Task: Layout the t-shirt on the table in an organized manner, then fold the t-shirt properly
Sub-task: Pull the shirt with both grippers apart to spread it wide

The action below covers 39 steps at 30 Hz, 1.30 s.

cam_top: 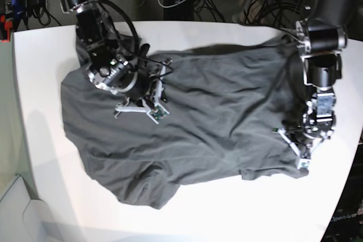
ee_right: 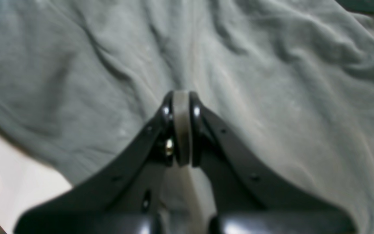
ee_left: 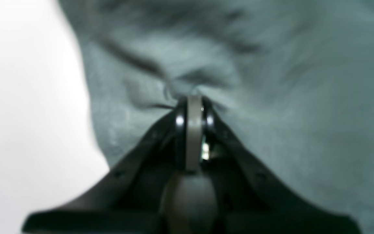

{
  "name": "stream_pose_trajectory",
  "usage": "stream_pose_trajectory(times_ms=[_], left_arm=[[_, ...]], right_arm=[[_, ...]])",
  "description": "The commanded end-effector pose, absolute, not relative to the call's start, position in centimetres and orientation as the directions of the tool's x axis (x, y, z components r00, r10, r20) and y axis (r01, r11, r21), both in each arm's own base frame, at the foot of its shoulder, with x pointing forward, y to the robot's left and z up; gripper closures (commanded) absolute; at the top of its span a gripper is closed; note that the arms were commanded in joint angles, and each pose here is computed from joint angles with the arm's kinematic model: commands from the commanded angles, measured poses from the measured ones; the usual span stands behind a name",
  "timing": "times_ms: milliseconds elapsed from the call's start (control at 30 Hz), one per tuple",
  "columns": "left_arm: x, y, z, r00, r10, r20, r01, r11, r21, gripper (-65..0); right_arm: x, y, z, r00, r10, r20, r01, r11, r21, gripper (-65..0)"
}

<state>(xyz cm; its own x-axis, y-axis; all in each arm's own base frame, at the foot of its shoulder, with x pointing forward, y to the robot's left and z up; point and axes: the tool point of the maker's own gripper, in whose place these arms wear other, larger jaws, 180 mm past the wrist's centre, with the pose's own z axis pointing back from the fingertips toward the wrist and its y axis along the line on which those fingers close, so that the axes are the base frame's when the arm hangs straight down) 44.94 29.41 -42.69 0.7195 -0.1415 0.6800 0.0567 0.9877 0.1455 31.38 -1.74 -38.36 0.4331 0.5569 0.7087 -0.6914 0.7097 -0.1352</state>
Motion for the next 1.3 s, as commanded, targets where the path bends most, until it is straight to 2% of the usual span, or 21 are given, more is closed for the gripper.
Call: stream_pose_trajectory(times_ms=[0,233,400,633,767,867,1033,1267], left_arm=[[44.8,31.3,-42.4,0.740,-0.153,0.655,0.039,0.982,0.186,-0.4],[47.5,31.6,-40.0,0.684,-0.134,0.717,0.016,0.986,0.168,-0.4],[50.9,29.7,-35.7,0.618,-0.152,0.772,0.031,0.985,0.169,-0.4],[51.8,29.7,-30.8,0.669,-0.187,0.720,0.030,0.974,0.225,-0.4],[48.0,29.3,-32.1,0.737,-0.231,0.635,0.054,0.957,0.286,-0.4],[44.7,27.7,-33.0,0.742,-0.280,0.609,0.088,0.941,0.325,-0.4],[38.1,24.1,-35.2,0.766,-0.327,0.554,0.151,0.929,0.339,-0.4],[29.7,23.8,-39.8,0.837,-0.353,0.419,0.219,0.916,0.335,-0.4]], right_arm=[[32.9,-1.4,-36.5,0.391,0.536,0.748,-0.683,0.714,-0.155,0.0],[33.6,-4.0,-40.7,0.511,0.526,0.680,-0.645,0.757,-0.102,0.0],[33.7,-4.1,-41.1,0.518,0.519,0.680,-0.641,0.762,-0.094,0.0],[34.9,-4.9,-41.9,0.536,0.527,0.660,-0.634,0.767,-0.097,0.0],[35.5,-6.0,-41.7,0.534,0.538,0.652,-0.629,0.768,-0.119,0.0],[36.4,-7.0,-40.9,0.519,0.550,0.654,-0.623,0.768,-0.151,0.0],[38.1,-8.3,-39.6,0.497,0.564,0.660,-0.612,0.767,-0.195,0.0],[39.7,-9.1,-36.5,0.439,0.575,0.691,-0.594,0.763,-0.257,0.0]])
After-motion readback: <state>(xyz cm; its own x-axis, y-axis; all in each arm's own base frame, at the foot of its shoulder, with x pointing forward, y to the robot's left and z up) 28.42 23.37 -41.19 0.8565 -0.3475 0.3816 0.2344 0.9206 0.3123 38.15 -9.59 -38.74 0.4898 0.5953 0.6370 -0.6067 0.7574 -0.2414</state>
